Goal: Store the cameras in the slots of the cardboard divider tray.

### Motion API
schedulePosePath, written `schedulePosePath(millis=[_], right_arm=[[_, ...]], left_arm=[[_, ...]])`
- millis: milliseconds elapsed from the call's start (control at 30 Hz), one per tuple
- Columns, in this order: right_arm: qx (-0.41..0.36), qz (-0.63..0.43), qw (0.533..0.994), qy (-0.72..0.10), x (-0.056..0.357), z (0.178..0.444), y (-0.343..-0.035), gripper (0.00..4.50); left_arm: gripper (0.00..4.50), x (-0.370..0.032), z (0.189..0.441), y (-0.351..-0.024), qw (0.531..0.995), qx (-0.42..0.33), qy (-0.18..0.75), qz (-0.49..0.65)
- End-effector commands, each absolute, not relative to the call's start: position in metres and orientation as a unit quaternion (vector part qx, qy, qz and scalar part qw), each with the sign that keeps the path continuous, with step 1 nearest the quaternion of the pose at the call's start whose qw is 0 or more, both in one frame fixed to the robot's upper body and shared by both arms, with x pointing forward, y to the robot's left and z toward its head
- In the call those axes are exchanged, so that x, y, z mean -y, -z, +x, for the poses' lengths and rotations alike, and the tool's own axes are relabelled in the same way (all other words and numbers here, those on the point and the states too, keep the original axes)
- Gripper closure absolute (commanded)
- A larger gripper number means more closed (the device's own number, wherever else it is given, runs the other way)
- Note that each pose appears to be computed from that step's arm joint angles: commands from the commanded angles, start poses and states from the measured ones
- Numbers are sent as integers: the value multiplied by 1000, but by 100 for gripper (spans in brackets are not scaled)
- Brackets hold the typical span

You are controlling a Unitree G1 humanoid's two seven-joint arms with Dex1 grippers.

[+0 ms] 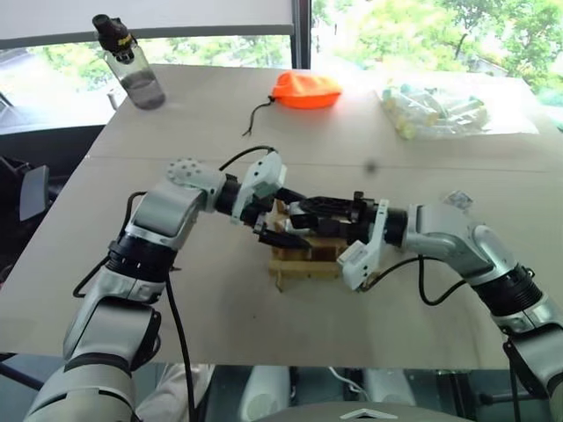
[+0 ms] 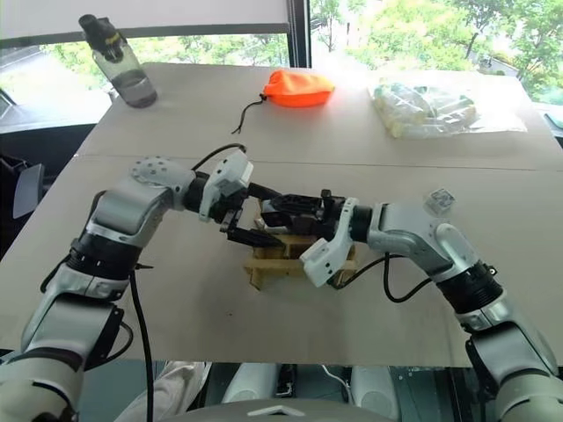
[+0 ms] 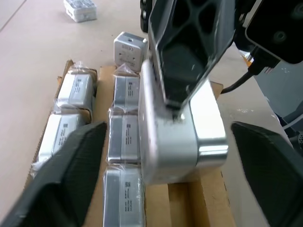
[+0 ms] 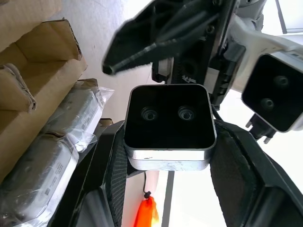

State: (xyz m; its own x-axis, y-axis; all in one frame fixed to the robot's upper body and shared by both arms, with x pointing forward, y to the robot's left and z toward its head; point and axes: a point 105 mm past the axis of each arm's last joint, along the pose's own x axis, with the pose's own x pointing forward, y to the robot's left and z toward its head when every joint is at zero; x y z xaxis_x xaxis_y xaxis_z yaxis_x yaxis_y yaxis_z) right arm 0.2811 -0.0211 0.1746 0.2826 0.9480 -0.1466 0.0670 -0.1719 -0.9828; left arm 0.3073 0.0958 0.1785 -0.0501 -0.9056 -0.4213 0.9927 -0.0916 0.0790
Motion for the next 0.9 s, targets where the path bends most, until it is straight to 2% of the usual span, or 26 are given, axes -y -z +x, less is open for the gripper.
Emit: schedulePosePath(millis=[33,133,200,500,833,867,900], right_arm=[[423,-619,497,-437,20,276,-182,258],[419,-617,496,-445,17,271,-174,258],[417,-616,497,-448,16,270,-171,258],[395,-613,495,-473,22,267,-151,258],[396,-607,504,-469,24,272,-154,258],[396,-607,506,-469,24,273,-153,258],[395,-606,507,-469,25,273,-153,258]], left_arm=[[170,-97,311,-193,671,-89,709,197],[333,-97,311,-195,671,-86,710,197],[375,-97,311,-196,670,-85,710,199],[373,-95,311,-200,666,-76,712,208],[373,-96,308,-202,661,-93,720,190],[293,-95,309,-204,668,-90,715,185],[293,-95,310,-204,670,-89,713,184]])
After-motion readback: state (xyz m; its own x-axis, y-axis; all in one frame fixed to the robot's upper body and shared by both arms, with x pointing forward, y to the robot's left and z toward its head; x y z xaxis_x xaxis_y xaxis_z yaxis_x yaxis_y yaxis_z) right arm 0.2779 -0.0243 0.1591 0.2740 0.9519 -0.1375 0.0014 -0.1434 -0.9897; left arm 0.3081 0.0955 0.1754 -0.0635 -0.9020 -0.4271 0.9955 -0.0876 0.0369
